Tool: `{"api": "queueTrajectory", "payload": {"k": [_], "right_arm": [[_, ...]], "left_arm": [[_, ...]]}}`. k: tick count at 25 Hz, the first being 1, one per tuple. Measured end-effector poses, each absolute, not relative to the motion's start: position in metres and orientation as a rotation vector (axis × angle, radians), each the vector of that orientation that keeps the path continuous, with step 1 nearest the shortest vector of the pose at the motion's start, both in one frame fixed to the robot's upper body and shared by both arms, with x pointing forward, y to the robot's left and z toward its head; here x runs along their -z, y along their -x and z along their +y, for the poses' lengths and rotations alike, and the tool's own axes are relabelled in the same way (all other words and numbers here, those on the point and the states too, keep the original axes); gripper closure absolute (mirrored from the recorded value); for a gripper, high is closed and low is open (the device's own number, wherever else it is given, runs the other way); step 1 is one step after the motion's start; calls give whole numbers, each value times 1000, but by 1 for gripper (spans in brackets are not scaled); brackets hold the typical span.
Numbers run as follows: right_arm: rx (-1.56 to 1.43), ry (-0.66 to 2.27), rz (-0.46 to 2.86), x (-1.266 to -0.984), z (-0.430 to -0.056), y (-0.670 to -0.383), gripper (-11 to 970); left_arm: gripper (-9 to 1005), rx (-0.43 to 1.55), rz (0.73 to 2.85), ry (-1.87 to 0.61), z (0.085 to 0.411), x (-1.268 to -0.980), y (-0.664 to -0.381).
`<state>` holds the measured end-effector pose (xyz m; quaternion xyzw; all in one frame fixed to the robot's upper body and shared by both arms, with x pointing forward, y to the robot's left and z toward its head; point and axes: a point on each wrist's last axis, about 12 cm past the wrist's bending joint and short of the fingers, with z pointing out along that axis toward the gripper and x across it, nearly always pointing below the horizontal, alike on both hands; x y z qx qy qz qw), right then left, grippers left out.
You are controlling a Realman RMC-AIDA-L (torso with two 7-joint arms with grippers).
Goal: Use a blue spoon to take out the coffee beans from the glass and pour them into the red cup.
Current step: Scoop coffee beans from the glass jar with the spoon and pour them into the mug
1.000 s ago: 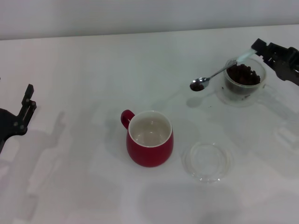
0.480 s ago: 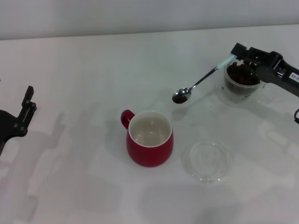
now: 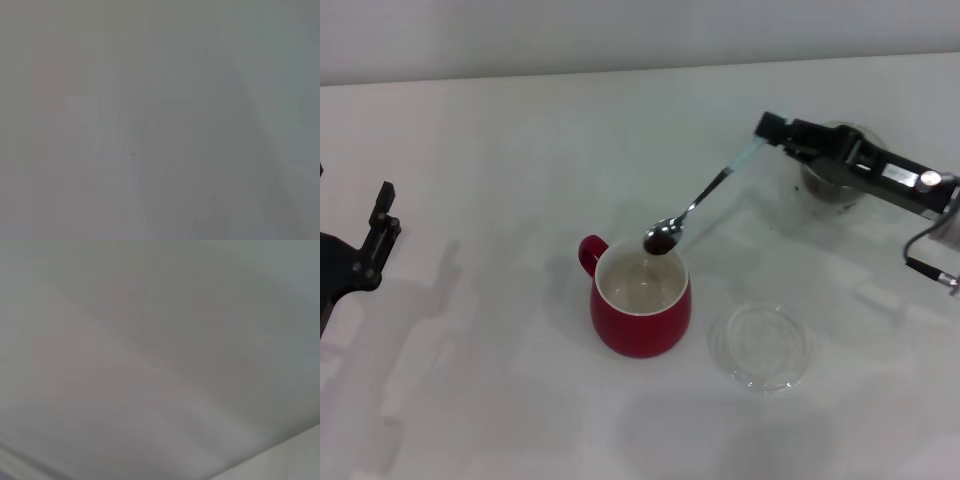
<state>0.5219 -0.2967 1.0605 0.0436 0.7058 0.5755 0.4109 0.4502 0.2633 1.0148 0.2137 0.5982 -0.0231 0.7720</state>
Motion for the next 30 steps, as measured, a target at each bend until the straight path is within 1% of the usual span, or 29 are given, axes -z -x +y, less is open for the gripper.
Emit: {"api": "queueTrajectory", "payload": {"k": [6,14,27,30], "right_arm": [[-1438,-35,1843,-1058,-280,-532,813],[-1364,91,1837,-1060,-276,-537,813],[-1278,375,1670,-1068,-277,-522,813],[-1274,392,1658,-1067,-276,-520,813]], "left_arm": [[326,52,1293,-464,263,-1015,-451],[325,54,1300,-466,261,-1015,-452],[325,56,1303,-469,259,-1016,-459],[325,56,1302,-469,259,-1016,-459]]}}
